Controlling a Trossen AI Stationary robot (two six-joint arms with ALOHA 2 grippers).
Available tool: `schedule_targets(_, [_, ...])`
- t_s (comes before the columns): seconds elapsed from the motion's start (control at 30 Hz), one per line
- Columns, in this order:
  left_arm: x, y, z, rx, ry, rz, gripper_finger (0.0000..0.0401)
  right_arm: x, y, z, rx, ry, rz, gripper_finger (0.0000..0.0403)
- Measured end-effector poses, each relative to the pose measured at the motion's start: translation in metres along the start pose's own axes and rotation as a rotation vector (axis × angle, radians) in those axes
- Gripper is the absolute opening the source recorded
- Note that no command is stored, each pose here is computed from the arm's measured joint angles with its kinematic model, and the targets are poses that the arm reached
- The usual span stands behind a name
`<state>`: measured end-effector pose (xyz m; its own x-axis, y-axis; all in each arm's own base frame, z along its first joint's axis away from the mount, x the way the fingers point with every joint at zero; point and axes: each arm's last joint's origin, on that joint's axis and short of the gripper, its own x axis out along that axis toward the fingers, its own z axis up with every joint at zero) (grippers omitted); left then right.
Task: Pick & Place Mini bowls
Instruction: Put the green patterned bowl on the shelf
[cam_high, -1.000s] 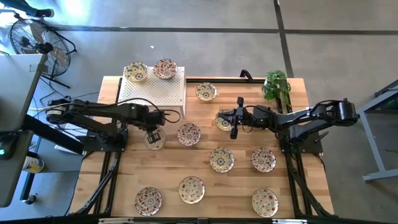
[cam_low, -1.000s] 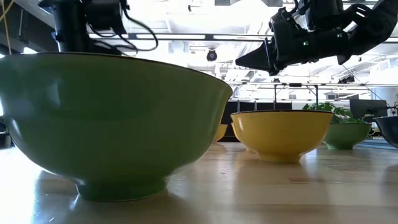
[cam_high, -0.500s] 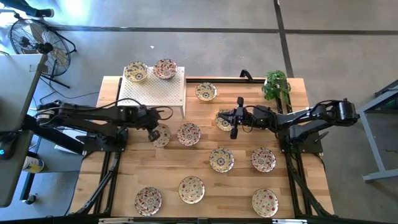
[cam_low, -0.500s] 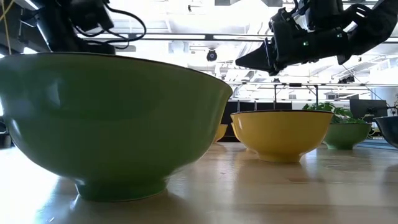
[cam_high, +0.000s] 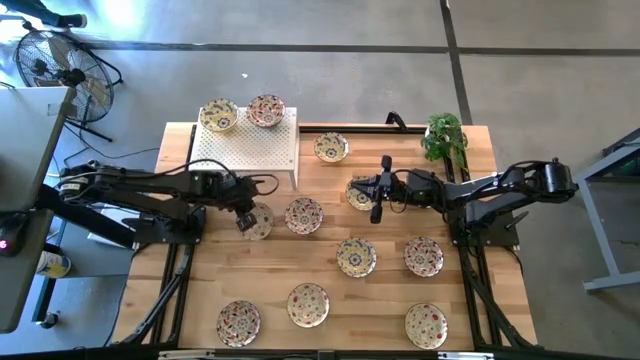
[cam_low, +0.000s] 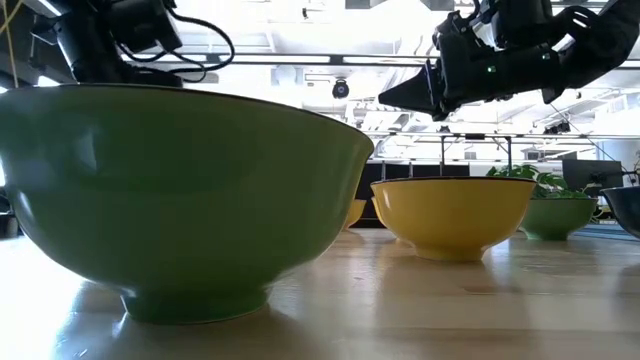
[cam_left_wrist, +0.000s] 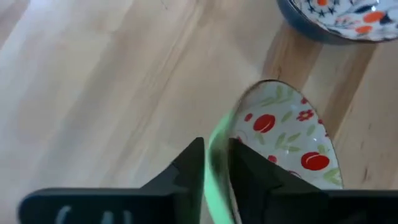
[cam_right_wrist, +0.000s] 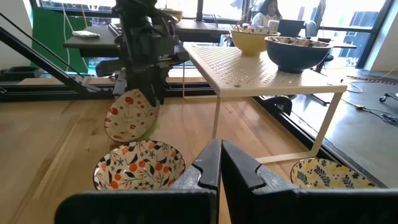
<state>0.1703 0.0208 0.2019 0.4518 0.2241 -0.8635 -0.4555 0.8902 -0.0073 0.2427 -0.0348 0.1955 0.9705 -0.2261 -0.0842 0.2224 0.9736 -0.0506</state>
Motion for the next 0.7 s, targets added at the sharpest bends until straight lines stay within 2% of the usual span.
schedule_targets(0.17, [-0.019,0.0,0.011,0.083,0.027,0.016,0.0107,0.0,0.0,0.001,0.001,-0.006,0.0,0.0002])
schedule_targets(0.4, [-0.049,0.0,0.026,0.113,0.046,0.005,0.0115,0.0,0.0,0.001,0.001,-0.009,0.0,0.0002])
schedule_targets(0.5, [-0.05,-0.003,0.023,0.132,0.078,-0.037,0.0115,0.0,0.0,0.001,0.002,-0.009,0.0,0.0001])
schedule_targets(0.7, [-0.033,-0.022,0.015,0.227,0.156,-0.043,0.0115,0.0,0.0,0.001,0.002,-0.008,-0.001,0.0002])
